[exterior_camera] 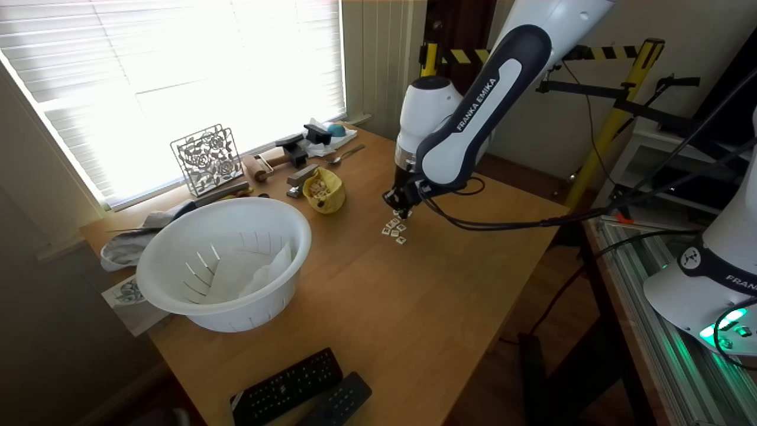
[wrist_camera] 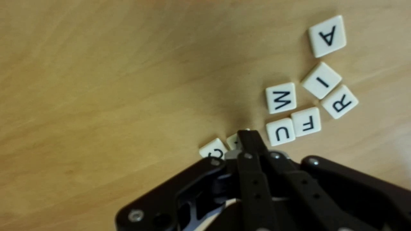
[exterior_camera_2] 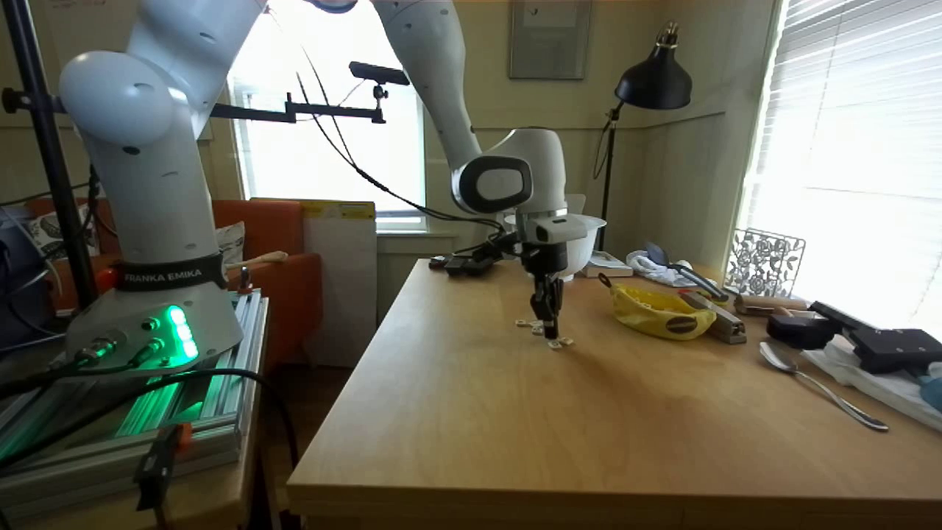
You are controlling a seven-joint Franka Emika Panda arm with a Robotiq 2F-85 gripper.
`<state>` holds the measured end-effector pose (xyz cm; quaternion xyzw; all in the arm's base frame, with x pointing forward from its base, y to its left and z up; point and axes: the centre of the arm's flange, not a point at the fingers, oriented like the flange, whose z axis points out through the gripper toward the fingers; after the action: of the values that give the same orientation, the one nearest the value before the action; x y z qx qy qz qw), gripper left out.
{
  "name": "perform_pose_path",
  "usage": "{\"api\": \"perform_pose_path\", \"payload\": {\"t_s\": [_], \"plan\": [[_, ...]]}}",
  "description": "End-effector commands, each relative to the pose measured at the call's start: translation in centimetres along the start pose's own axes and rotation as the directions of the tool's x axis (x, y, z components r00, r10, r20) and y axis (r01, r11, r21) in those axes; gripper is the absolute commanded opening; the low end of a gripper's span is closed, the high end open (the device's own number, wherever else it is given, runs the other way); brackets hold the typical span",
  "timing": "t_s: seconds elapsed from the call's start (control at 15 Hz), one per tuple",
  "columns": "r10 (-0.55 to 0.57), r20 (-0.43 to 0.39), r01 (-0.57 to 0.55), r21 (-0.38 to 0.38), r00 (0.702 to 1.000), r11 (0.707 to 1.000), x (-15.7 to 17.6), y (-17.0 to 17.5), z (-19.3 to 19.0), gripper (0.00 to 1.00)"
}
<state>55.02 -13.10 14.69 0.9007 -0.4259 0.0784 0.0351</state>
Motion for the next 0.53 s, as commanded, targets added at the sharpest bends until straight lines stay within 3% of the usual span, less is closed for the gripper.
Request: {"api": "perform_pose_path", "payload": {"t_s": [0.0,0.47], "plan": [[0.046,0.026,-0.046,-0.012,0.999,0.999,-0.64,-0.57,1.98,0.00],[0.065,0.013,-0.065,-0.002,0.998,0.998,-0.28,-0.21,1.09,0.00]]}}
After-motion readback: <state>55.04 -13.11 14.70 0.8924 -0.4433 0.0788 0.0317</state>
